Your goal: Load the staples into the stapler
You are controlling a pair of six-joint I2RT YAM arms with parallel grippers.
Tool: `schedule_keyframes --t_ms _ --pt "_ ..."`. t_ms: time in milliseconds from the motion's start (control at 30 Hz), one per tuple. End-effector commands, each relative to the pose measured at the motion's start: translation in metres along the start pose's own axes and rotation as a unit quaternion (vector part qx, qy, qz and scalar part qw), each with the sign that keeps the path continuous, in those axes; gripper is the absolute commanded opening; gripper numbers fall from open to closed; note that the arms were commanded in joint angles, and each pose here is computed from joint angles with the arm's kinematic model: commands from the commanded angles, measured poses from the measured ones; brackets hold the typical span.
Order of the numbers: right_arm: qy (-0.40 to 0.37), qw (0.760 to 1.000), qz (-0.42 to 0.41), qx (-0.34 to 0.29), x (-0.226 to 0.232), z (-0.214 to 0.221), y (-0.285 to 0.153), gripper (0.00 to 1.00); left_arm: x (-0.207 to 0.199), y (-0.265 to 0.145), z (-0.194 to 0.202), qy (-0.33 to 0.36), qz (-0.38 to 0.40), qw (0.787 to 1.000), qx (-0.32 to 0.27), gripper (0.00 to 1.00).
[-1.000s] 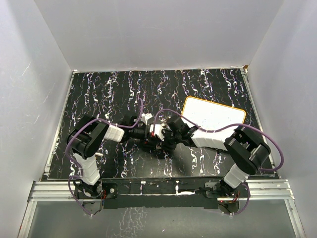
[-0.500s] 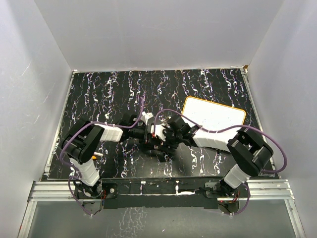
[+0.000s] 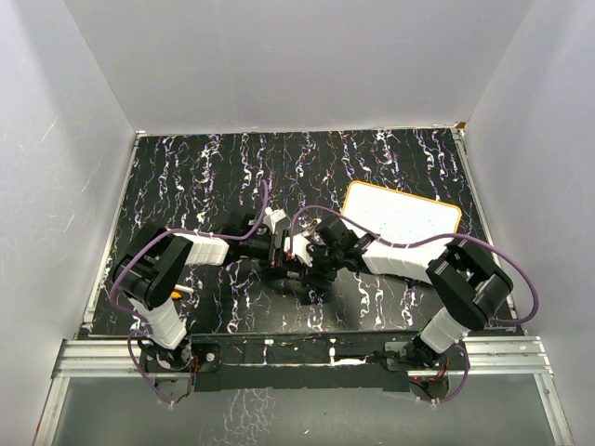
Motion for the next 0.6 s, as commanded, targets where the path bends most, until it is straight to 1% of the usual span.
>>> schedule_keyframes --t_ms 0,367,467,567 --pt "0.005 1.000 0.003 -0.024 -0.008 -0.018 0.004 0.59 0.005 -0.003 0.003 0.000 -0.008 1.000 0.003 0.83" --pt "0.000 0.999 0.040 -0.019 -0.014 -0.013 0.000 0.30 0.005 -0.005 0.004 0.002 -0.012 1.000 0.001 0.83" --pt "-0.008 0.999 0.037 -0.013 -0.013 -0.010 -0.002 0.25 0.005 -0.007 0.002 0.006 -0.016 1.000 -0.003 0.83" --pt "-0.014 0.999 0.034 -0.006 -0.013 -0.007 -0.004 0.22 0.005 -0.010 0.003 0.009 -0.020 1.000 -0.006 0.82"
Point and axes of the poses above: each gripper's point midway between its finger pads, its own y axis out along the fingers, its own x axis along the line the jaws close on, z = x × y, the point moved 8 cm from there along -y, back along the fingers, and after that the axes turned 14 degrees about y, right-handed, at the moved point
